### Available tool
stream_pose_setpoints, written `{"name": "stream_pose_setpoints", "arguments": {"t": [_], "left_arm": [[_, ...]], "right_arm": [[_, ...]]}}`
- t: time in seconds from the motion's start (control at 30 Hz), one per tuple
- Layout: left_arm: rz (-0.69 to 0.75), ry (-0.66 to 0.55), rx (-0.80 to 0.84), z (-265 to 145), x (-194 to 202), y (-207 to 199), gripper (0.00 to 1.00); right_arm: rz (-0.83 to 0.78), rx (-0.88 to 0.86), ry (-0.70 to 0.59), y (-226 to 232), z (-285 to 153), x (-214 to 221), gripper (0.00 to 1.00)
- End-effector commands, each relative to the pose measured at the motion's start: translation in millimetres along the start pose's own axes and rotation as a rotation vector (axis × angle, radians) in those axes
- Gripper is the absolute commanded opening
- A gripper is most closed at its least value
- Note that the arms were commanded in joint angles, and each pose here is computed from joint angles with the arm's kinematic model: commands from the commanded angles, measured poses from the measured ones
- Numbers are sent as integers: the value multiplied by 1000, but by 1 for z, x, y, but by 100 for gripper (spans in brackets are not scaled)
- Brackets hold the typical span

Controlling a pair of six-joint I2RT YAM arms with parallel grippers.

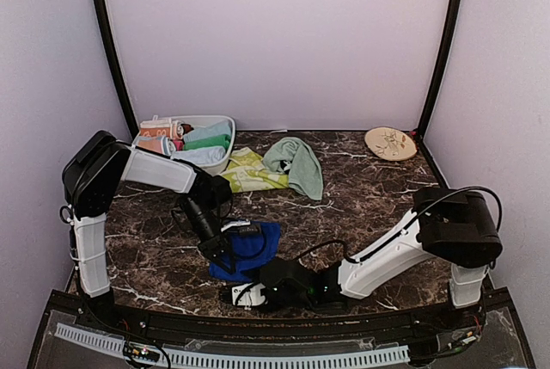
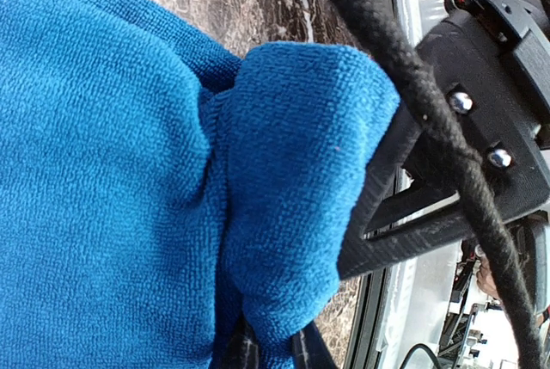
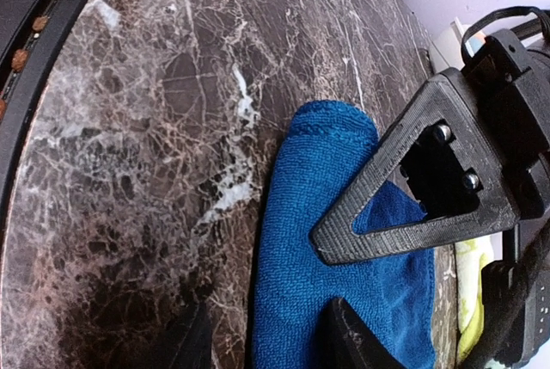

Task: Roll the towels
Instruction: Roll the towel at the center of the board.

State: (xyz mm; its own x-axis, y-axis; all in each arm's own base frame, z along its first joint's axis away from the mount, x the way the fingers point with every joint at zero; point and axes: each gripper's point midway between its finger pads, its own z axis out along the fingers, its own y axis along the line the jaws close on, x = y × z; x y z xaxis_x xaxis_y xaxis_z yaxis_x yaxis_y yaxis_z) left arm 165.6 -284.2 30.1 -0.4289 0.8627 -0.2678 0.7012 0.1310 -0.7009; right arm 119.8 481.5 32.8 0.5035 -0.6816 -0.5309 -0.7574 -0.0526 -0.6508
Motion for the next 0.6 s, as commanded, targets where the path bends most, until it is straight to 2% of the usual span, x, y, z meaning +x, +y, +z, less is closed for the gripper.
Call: {"name": "stream_pose_setpoints", "arguments": {"t": [0.0,0.1,0.2,0.27,0.4,0.57], "left_arm": [[14,142,-123,10,32,32,14],[38,53,-117,-8,22,26,32],[65,-113,-103,-45,9,16,64],[92,-184,-112,-63,8,10,68],[141,-276,-172,-87,16,3,69],[211,-299,-263,-99,28,2,68]], "right_arm": [[98,-36,57,3,12,21,40],[213,-134,101,11,14,32,30],[330,-231,131,19,14,39,26],[375,-285,158,24,15,43,22],[480,-383,188,21,20,39,16],[739,-524,173,5,23,34,8]]}}
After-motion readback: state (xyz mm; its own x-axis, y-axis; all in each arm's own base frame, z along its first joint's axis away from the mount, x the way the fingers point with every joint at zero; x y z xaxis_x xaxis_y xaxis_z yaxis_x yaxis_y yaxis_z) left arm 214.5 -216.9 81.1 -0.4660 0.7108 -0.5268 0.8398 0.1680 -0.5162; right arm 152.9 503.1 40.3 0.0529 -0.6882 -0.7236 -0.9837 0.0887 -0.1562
